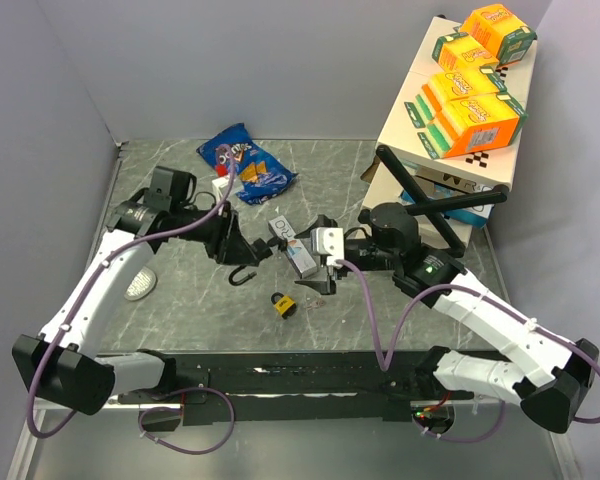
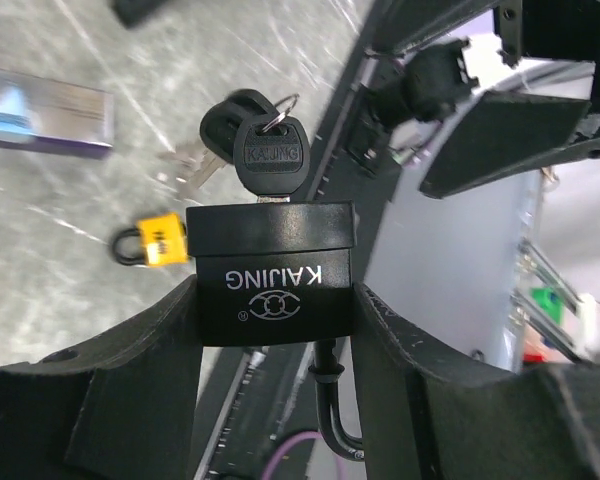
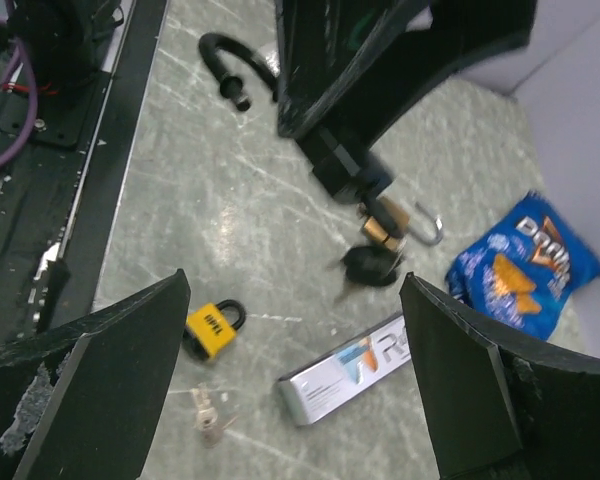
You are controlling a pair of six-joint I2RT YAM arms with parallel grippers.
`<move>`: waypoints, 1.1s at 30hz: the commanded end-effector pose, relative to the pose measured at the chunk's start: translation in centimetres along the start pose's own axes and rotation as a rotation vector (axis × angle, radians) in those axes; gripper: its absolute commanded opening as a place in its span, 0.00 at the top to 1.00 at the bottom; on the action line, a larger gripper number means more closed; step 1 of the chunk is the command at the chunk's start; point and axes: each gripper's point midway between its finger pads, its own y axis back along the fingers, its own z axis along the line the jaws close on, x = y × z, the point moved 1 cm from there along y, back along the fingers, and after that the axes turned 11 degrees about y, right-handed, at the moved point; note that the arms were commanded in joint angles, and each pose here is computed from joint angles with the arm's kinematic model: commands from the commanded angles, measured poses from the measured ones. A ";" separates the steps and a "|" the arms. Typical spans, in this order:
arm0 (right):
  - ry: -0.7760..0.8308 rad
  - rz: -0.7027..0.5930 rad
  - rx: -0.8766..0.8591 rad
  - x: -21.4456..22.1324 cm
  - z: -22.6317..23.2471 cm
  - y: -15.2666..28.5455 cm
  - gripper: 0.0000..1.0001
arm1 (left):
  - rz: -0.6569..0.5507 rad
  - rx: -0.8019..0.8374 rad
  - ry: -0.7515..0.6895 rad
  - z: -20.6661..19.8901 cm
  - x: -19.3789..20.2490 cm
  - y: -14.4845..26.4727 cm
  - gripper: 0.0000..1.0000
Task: Lock with the key
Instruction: Pick up the lock from the center of the board.
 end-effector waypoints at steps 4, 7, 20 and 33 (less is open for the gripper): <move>0.198 -0.101 -0.026 -2.2 -0.9 -1.4 0.10 | 0.035 0.138 -0.007 -3.3 0.7 -0.9 0.99; 0.230 -0.114 -0.037 -2.4 -0.6 -1.8 0.11 | 0.049 0.162 0.035 -3.7 0.8 -1.1 0.99; 0.294 -0.102 -0.085 -1.1 1.1 -3.8 0.26 | 0.113 0.236 0.030 -5.0 1.1 -2.4 0.99; 0.345 -0.066 -0.149 0.6 2.5 -5.3 0.41 | 0.138 0.261 0.020 -5.7 1.5 -2.7 0.99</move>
